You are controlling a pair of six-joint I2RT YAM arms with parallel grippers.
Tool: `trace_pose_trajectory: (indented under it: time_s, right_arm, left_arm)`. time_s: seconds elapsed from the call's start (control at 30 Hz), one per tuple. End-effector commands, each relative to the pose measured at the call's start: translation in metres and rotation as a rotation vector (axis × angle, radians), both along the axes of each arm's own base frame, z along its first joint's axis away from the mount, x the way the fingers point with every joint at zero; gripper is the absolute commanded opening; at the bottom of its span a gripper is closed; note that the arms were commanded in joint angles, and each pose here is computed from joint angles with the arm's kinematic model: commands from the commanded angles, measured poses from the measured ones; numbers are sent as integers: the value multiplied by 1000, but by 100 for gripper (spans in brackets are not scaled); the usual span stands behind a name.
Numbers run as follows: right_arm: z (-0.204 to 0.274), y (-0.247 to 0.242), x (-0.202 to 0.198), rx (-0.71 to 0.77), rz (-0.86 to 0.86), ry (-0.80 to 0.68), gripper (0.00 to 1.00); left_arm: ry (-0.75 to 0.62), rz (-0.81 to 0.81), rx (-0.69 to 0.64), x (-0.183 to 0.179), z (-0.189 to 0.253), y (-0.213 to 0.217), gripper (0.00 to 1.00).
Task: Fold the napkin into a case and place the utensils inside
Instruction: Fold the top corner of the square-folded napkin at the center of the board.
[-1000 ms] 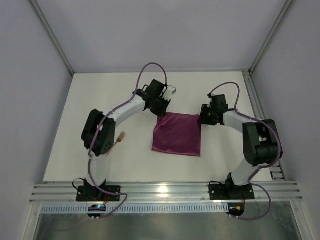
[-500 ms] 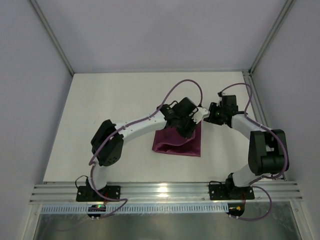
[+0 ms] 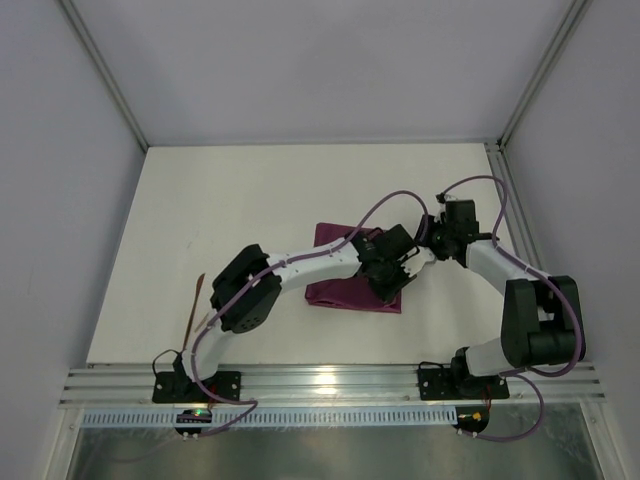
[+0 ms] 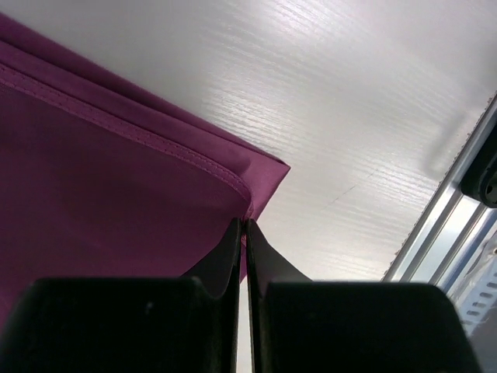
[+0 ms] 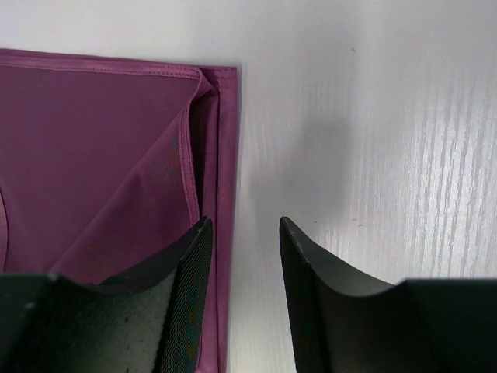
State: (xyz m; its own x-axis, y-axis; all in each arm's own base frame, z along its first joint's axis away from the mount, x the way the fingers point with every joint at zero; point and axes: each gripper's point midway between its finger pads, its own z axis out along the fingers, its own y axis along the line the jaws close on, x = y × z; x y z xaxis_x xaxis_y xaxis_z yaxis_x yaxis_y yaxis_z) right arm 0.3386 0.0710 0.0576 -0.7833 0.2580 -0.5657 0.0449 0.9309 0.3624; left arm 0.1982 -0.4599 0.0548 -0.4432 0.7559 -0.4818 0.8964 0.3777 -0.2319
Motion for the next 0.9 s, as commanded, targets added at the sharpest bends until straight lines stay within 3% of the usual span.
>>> trace_pose_trajectory:
  time_s: [0.0,0.47,0.5,0.53,0.63,0.73,0.87]
  right_arm:
    - [13,2,-3,7,13,-42,44]
    - [11,4,-14,15,25,-34,45]
    - [12,4,-15,17,28,-33,45]
    - [12,4,-16,19,30,-32,46]
    - [16,5,-17,22,36,-38,47]
    - [19,6,-20,25,37,-35,48]
    - [37,6,-26,28,39,-69,48]
  left_arm:
    - [-26,-14,-47,-2,18,-17,0]
    - [-54,-31,-9,-3,-2,-28,1]
    - [-54,-35,-4,-4,-4,-28,7]
    - [-54,-36,-2,-3,-5,-28,18]
    - [-27,-54,-18,-10,0,-29,35]
    - [42,-81,-35,-23,24,-30,46]
    - [-6,-95,-73,-26,64,-27,50]
